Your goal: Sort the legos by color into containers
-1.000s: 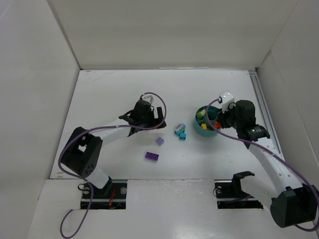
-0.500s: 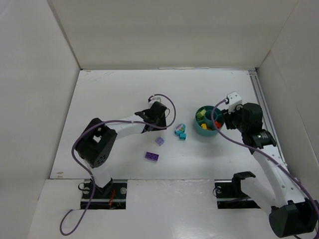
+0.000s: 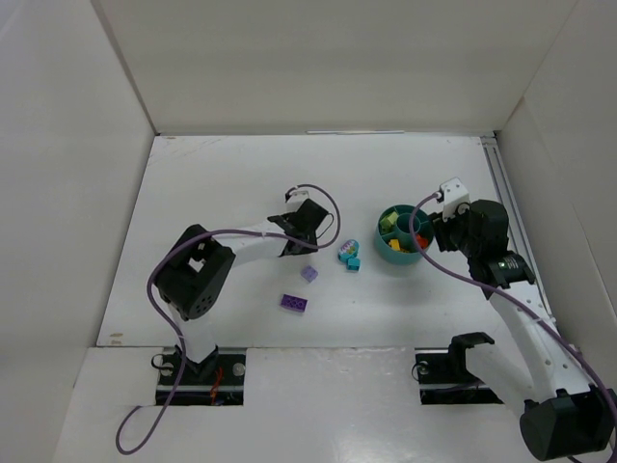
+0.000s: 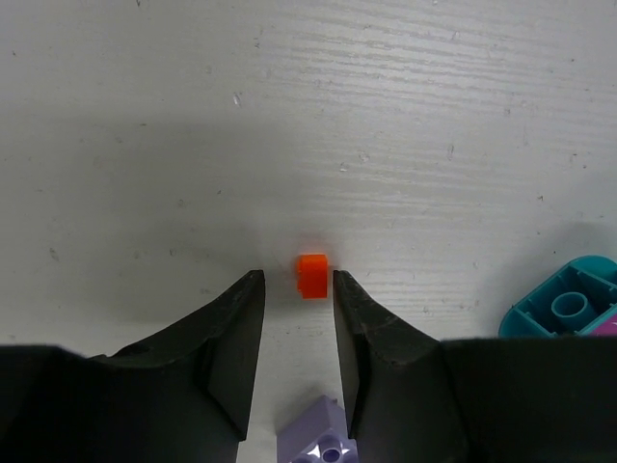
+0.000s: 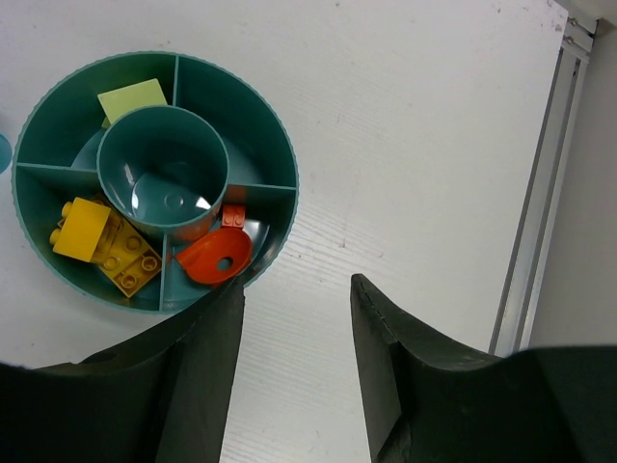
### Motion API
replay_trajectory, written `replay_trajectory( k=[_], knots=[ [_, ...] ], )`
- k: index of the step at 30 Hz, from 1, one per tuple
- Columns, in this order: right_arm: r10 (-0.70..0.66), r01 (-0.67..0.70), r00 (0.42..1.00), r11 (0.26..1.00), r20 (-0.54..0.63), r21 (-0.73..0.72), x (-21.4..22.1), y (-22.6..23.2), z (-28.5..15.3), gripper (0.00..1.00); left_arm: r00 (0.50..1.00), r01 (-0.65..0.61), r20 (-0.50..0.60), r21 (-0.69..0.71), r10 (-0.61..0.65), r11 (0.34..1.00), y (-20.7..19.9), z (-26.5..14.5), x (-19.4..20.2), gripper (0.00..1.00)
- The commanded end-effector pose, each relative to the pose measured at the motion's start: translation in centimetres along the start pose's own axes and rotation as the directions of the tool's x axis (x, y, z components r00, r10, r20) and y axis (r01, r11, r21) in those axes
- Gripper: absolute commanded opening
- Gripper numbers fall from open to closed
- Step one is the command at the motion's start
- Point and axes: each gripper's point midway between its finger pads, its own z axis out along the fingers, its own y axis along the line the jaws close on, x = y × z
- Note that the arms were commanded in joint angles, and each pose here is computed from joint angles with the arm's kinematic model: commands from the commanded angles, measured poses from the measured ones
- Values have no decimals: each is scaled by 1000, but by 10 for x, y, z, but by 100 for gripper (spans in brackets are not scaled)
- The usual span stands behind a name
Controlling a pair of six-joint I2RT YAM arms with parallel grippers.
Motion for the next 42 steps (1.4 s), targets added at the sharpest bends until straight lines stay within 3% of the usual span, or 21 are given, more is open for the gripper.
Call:
replay_trajectory(
  k=[1, 11, 12, 15, 26, 33, 37, 42],
  knots=[
    [1, -1, 1000, 1000, 5, 20, 0, -4, 0, 54, 1000, -1, 15, -4, 1, 1000, -9, -2, -5, 31],
    [1, -1, 1000, 1000, 5, 20, 1, -4, -2, 54, 999, -26, 23, -41, 27, 999, -10, -2, 0, 16],
    [1, -1, 1000, 1000, 5, 20, 1, -4, -2, 54, 1000, -20, 17, -47, 21, 999, -10, 0, 2, 9],
    [0, -1, 1000, 1000, 13, 23, -1, -4, -4, 54, 1000, -27, 6, -58, 27, 998, -8, 1, 4, 0],
    [12, -13, 999, 1000, 35, 21, -3, -3, -9, 54, 996, -39, 87, 28, 36, 999, -34, -32, -25, 0],
    [66, -80, 991, 990, 115, 120, -19, -20, -34, 54, 980, -73, 196, 137, 46, 988, -66, -71, -56, 0],
    [117, -153, 981, 957, 158, 247, -25, -42, -58, 54, 968, -123, 242, 222, 68, 967, -93, -91, -72, 0],
    [182, -252, 962, 881, 204, 401, -20, -68, -98, 55, 909, -336, 365, 354, 201, 873, -154, -125, -84, 0]
  ],
)
